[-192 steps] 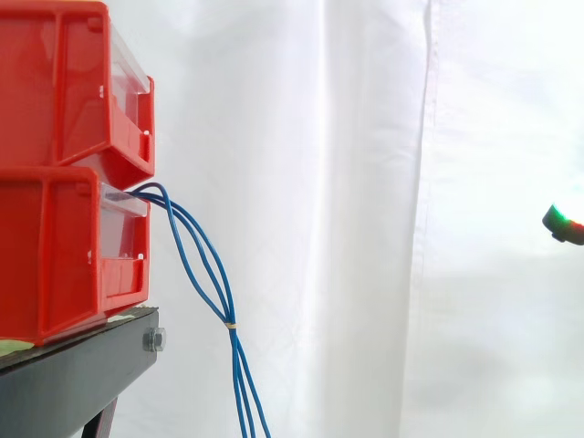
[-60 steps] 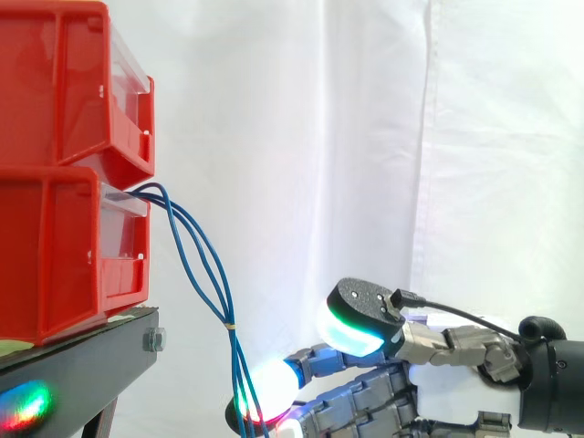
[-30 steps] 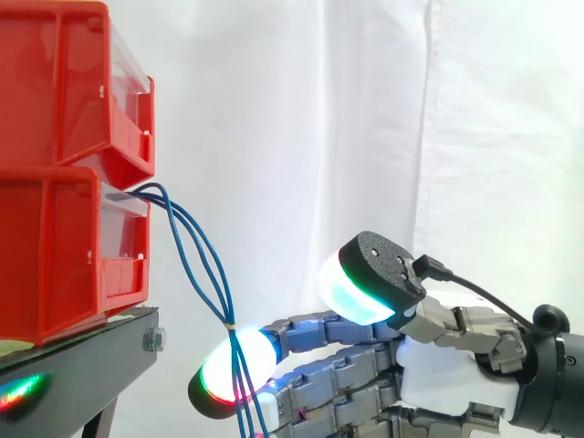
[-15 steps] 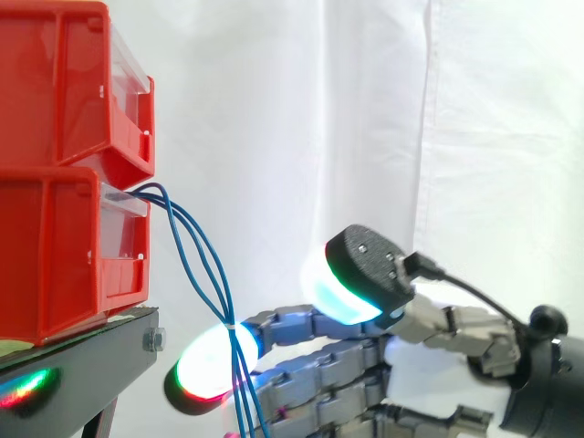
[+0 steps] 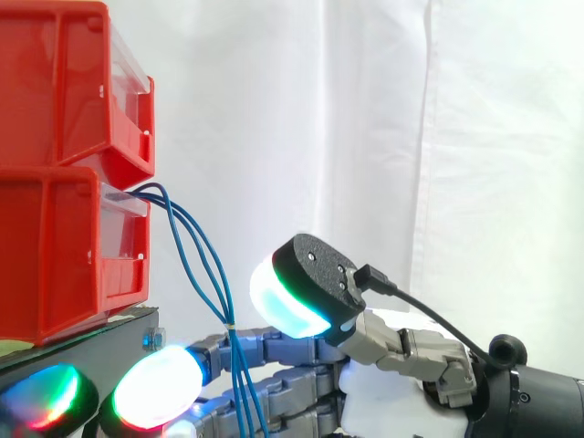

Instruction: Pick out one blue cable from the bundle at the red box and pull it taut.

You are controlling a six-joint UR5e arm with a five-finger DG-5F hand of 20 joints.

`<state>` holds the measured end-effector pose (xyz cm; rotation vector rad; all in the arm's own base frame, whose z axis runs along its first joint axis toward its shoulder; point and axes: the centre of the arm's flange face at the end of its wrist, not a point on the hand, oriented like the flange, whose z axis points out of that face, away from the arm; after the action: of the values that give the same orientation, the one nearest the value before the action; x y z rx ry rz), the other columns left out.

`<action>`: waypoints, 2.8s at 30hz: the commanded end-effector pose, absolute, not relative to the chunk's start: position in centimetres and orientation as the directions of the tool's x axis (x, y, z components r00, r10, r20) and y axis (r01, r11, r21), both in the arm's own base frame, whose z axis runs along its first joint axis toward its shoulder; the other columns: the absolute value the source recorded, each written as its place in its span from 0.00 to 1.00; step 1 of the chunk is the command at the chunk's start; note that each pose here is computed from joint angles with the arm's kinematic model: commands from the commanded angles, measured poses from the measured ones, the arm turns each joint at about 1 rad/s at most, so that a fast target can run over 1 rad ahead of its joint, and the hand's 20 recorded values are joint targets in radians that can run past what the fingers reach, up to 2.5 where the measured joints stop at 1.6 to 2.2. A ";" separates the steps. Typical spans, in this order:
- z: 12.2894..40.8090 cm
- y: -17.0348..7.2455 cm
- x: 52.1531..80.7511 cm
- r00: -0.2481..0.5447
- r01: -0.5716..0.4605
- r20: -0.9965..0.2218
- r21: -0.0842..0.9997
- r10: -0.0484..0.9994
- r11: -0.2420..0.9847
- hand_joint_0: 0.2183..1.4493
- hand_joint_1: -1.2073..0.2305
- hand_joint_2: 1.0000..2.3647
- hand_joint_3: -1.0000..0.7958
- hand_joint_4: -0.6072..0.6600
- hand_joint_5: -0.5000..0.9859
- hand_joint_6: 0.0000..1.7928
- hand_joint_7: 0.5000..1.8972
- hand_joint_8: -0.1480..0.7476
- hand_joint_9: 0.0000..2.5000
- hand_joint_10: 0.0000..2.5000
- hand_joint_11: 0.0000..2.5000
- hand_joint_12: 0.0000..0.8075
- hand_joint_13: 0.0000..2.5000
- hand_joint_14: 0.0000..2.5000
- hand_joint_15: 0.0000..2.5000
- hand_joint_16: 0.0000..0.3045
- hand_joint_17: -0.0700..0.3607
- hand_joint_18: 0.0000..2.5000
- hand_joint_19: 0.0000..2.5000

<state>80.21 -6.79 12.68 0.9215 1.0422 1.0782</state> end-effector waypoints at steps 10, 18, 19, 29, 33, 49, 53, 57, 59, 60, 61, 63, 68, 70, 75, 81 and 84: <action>13.2 -6.3 80.6 0.127 -0.281 -0.206 0.931 0.970 0.234 0.21 0.32 0.00 0.28 0.61 0.25 0.28 0.30 0.39 0.34 0.00 0.12 0.37 0.30 0.01 0.16 0.14 0.39 0.28 0.27; 13.3 -6.2 80.6 0.119 -0.293 -0.215 0.925 0.969 0.241 0.23 0.32 0.00 0.28 0.59 0.25 0.28 0.32 0.38 0.34 0.00 0.12 0.35 0.30 0.01 0.16 0.14 0.38 0.28 0.27; 13.4 -6.2 80.6 0.119 -0.295 -0.215 0.925 0.969 0.241 0.24 0.33 0.00 0.28 0.59 0.25 0.28 0.33 0.39 0.34 0.00 0.13 0.35 0.30 0.01 0.17 0.13 0.38 0.28 0.27; 13.6 -6.5 80.7 0.118 -0.310 -0.213 0.920 0.970 0.239 0.25 0.35 0.01 0.34 0.57 0.25 0.28 0.38 0.39 0.34 0.01 0.13 0.35 0.30 0.01 0.17 0.13 0.37 0.28 0.28; 13.6 -6.5 80.7 0.109 -0.312 -0.215 0.920 0.971 0.239 0.25 0.35 0.01 0.34 0.55 0.25 0.28 0.41 0.38 0.34 0.01 0.14 0.35 0.31 0.01 0.17 0.13 0.37 0.28 0.28; 13.6 -6.7 80.6 0.079 -0.322 -0.228 0.916 0.970 0.241 0.27 0.35 0.01 0.37 0.53 0.25 0.28 0.46 0.38 0.34 0.01 0.15 0.35 0.31 0.01 0.18 0.13 0.37 0.29 0.27; 13.6 -6.9 80.6 0.081 -0.321 -0.228 0.915 0.970 0.242 0.27 0.36 0.01 0.38 0.52 0.25 0.28 0.46 0.38 0.34 0.01 0.15 0.35 0.31 0.01 0.17 0.13 0.37 0.28 0.27; 13.6 -7.4 80.6 0.072 -0.326 -0.234 0.913 0.970 0.244 0.27 0.36 0.01 0.38 0.52 0.25 0.28 0.47 0.38 0.34 0.01 0.15 0.35 0.31 0.01 0.18 0.13 0.37 0.28 0.27; 13.6 -7.5 80.6 0.070 -0.326 -0.235 0.913 0.969 0.245 0.27 0.36 0.01 0.38 0.52 0.25 0.28 0.47 0.38 0.34 0.01 0.15 0.35 0.31 0.01 0.18 0.13 0.37 0.28 0.27; 13.6 -7.5 80.5 0.069 -0.325 -0.236 0.913 0.969 0.246 0.27 0.36 0.01 0.38 0.53 0.25 0.28 0.47 0.38 0.34 0.01 0.15 0.36 0.31 0.01 0.18 0.13 0.37 0.28 0.27; 13.6 -7.5 80.5 0.067 -0.323 -0.237 0.914 0.969 0.246 0.27 0.36 0.01 0.38 0.52 0.25 0.28 0.47 0.38 0.34 0.01 0.15 0.36 0.31 0.01 0.18 0.13 0.38 0.29 0.27; 13.5 -7.6 80.5 0.062 -0.321 -0.239 0.914 0.969 0.246 0.27 0.36 0.01 0.38 0.53 0.25 0.28 0.48 0.38 0.34 0.01 0.15 0.36 0.31 0.01 0.17 0.13 0.38 0.29 0.27; 13.5 -7.7 80.5 0.055 -0.323 -0.243 0.914 0.969 0.247 0.26 0.36 0.01 0.38 0.53 0.25 0.28 0.48 0.38 0.34 0.01 0.16 0.35 0.31 0.01 0.18 0.13 0.37 0.29 0.27; 13.6 -7.6 80.5 0.055 -0.325 -0.245 0.912 0.968 0.250 0.27 0.36 0.01 0.39 0.53 0.25 0.28 0.49 0.38 0.34 0.01 0.16 0.35 0.31 0.01 0.18 0.13 0.37 0.29 0.27; 13.7 -7.1 80.5 0.049 -0.323 -0.239 0.915 0.970 0.242 0.27 0.36 0.01 0.41 0.52 0.25 0.28 0.50 0.38 0.34 0.01 0.16 0.36 0.31 0.01 0.18 0.13 0.37 0.29 0.27; 13.6 -6.9 80.5 0.041 -0.311 -0.231 0.922 0.972 0.232 0.28 0.36 0.01 0.41 0.52 0.25 0.28 0.50 0.37 0.34 0.01 0.16 0.35 0.31 0.01 0.18 0.13 0.37 0.29 0.27; 13.6 -6.9 80.5 0.039 -0.310 -0.230 0.922 0.972 0.230 0.28 0.36 0.01 0.41 0.52 0.25 0.31 0.46 0.37 0.34 0.01 0.16 0.35 0.31 0.01 0.18 0.13 0.37 0.29 0.27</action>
<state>80.53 -6.96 13.57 0.8077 1.0746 1.1668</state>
